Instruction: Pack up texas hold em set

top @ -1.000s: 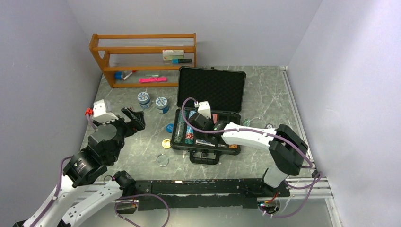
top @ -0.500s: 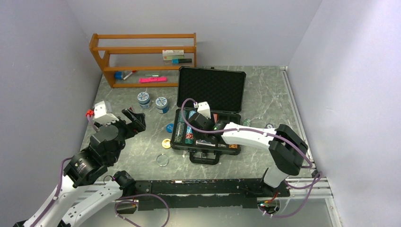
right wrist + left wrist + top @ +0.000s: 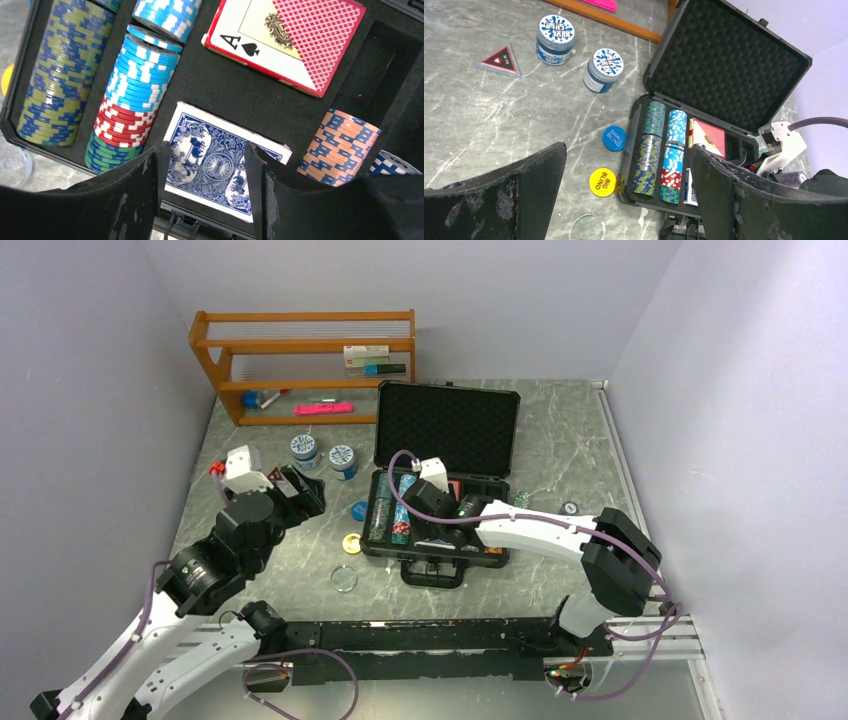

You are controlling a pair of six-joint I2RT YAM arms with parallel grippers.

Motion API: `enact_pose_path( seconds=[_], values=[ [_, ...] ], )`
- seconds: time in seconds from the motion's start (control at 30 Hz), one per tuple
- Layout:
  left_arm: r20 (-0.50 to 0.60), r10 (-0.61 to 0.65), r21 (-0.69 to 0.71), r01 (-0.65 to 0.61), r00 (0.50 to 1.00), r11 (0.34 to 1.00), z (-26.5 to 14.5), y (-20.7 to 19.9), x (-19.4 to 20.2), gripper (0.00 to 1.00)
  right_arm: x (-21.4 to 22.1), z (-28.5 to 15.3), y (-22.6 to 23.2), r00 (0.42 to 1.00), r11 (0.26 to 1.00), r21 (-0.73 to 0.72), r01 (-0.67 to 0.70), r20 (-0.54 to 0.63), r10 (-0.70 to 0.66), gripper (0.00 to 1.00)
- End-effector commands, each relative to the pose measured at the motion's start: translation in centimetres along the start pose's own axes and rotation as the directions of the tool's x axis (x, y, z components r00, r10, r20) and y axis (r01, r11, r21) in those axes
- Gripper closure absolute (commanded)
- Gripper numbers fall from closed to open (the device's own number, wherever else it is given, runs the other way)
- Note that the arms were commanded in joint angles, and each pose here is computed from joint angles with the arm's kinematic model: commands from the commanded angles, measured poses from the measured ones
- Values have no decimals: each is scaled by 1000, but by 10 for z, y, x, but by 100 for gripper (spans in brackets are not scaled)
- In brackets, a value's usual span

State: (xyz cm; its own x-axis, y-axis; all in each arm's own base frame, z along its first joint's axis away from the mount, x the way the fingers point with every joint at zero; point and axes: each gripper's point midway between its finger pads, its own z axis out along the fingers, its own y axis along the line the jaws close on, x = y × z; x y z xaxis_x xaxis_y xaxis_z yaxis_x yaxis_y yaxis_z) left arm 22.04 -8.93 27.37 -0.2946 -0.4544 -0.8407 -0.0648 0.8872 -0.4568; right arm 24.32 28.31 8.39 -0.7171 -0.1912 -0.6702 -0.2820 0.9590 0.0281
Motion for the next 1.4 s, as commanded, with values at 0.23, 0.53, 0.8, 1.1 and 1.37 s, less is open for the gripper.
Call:
enact_pose_path(
  seconds=[0.23,0.53,0.8,1.1,1.37],
  values=[
    [-16,-38,53,39,999,998,3,-7,11,3,49,17,-15,988,995,39,90,-127,-84,43],
    [-21,13,97,-11,1000,995,16,-25,13,3,63,20,-22,984,999,31,-15,-175,21,46],
    [-70,22,118,-14,997,993,36,-34,39,3,72,3,-41,970,991,20,-130,-202,132,47],
    [-76,13,131,-3,997,991,35,-32,45,3,-62,-69,-59,954,969,20,-246,183,238,30],
    [-6,58,226,-55,998,973,30,-47,28,3,-75,-87,-164,883,848,291,-443,302,358,18]
  ],
)
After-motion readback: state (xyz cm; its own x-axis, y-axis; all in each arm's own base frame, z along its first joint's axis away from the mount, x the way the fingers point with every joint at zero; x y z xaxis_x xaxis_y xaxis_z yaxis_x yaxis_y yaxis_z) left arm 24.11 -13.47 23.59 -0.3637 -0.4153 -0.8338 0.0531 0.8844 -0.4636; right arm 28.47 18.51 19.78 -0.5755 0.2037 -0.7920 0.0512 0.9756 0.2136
